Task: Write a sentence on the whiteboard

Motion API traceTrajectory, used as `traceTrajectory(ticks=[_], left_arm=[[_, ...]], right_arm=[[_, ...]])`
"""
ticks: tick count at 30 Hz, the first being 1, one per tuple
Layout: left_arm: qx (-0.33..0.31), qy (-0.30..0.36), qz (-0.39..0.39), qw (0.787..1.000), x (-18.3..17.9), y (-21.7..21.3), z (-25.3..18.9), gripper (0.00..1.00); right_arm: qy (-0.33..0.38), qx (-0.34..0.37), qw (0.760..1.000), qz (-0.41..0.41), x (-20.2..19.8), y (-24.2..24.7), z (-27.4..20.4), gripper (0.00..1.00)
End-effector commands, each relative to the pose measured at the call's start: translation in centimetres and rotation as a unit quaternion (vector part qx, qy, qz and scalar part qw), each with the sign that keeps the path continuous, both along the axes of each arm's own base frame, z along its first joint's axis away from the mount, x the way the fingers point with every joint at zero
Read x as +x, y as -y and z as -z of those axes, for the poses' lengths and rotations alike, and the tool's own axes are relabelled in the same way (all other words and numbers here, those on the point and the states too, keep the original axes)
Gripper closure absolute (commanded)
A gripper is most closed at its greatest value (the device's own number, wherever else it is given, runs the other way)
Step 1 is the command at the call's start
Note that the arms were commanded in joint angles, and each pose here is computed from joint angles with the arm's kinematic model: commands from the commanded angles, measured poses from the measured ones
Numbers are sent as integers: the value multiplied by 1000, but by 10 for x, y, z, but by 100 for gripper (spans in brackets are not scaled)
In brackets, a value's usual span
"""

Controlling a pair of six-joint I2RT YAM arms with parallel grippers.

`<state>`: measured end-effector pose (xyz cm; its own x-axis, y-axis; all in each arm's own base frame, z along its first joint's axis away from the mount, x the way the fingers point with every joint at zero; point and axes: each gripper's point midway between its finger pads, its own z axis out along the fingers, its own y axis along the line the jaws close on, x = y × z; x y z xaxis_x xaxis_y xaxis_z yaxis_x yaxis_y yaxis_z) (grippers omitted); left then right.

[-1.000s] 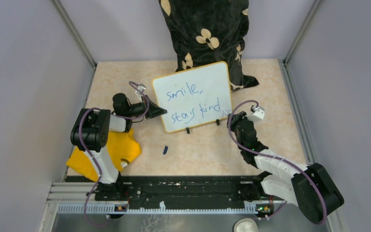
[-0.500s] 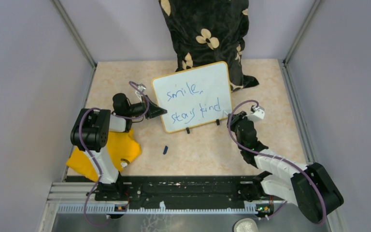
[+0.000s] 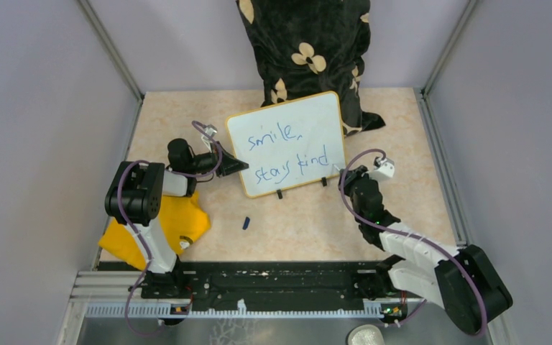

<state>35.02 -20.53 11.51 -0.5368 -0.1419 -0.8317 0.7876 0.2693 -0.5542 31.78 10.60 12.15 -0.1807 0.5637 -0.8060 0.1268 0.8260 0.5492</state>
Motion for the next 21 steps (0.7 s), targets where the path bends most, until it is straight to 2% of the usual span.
traceTrajectory(ticks=[1, 13, 15, 17, 21], left_arm=[[28, -43, -30, 998, 5, 0, 36, 100], [27, -38, -30, 998, 4, 0, 35, 99], [22, -38, -28, 999, 4, 0, 32, 93], [14, -39, -21, 999, 2, 2, 28, 80], [11, -33, -24, 999, 1, 1, 23, 62]], right_arm=[[38, 20, 999, 2, 5, -1, -33, 100], [82, 48, 993, -69, -11, -19, -96, 100], [83, 46, 992, -87, -17, -22, -101, 100], [85, 42, 990, -104, -24, -25, -105, 100], [92, 33, 988, -118, -39, -21, -111, 100]])
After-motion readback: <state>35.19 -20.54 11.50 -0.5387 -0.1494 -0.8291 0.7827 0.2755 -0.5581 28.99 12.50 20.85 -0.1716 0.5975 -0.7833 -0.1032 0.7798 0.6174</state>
